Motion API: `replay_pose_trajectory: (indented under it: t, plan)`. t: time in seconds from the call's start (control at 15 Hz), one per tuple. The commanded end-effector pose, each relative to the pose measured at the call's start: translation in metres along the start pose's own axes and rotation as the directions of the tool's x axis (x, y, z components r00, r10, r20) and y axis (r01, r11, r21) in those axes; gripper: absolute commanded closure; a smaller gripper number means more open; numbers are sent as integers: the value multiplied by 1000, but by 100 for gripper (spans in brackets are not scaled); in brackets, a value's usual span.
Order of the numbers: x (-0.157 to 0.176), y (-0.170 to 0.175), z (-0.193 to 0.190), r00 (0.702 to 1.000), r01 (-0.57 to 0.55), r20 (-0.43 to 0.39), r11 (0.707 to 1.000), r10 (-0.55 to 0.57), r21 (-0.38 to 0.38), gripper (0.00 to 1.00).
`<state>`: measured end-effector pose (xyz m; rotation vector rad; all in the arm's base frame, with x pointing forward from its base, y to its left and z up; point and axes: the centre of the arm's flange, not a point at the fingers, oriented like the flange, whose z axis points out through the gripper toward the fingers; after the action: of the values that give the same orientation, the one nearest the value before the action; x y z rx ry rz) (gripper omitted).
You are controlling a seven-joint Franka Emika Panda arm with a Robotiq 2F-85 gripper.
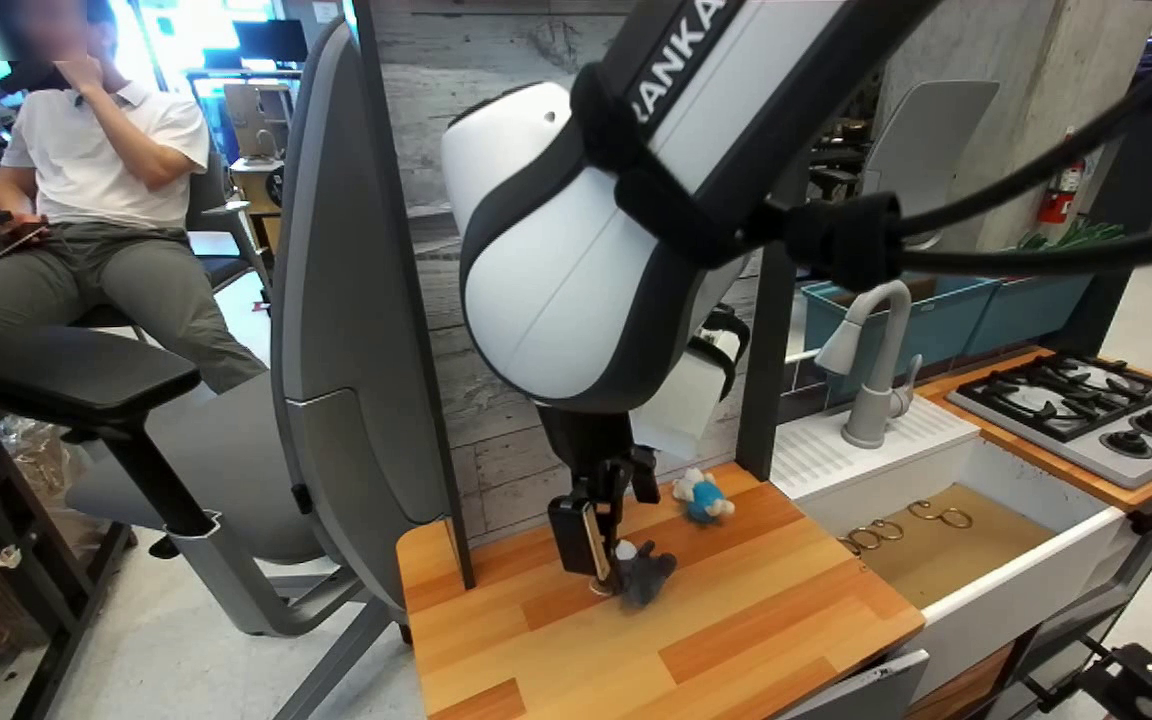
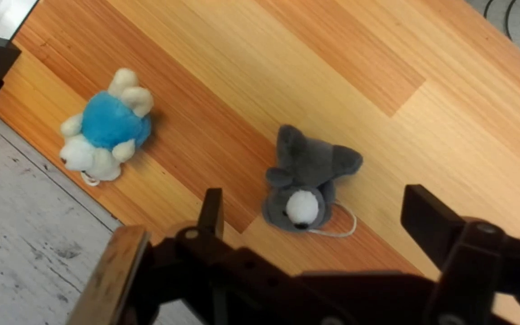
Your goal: Move the grey plush toy backwards.
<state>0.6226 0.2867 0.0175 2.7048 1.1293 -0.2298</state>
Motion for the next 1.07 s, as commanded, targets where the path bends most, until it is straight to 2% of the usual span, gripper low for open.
replay_pose_trajectory:
  t: [0.0, 0.4, 0.6, 0.8, 0.87, 1.0]
  plan:
    - [9, 8, -4, 995, -85, -42, 996, 85, 11, 0]
    - [12, 13, -10, 964, -228, -132, 973, 229, 22, 0]
    - [12, 13, -10, 936, -302, -174, 952, 306, 52, 0]
    - [12, 13, -8, 916, -357, -159, 930, 367, 89, 0]
    - [-63, -1, -2, 914, -372, -131, 922, 383, 105, 0]
    - [-79, 2, 8, 899, -414, -97, 900, 428, 136, 0]
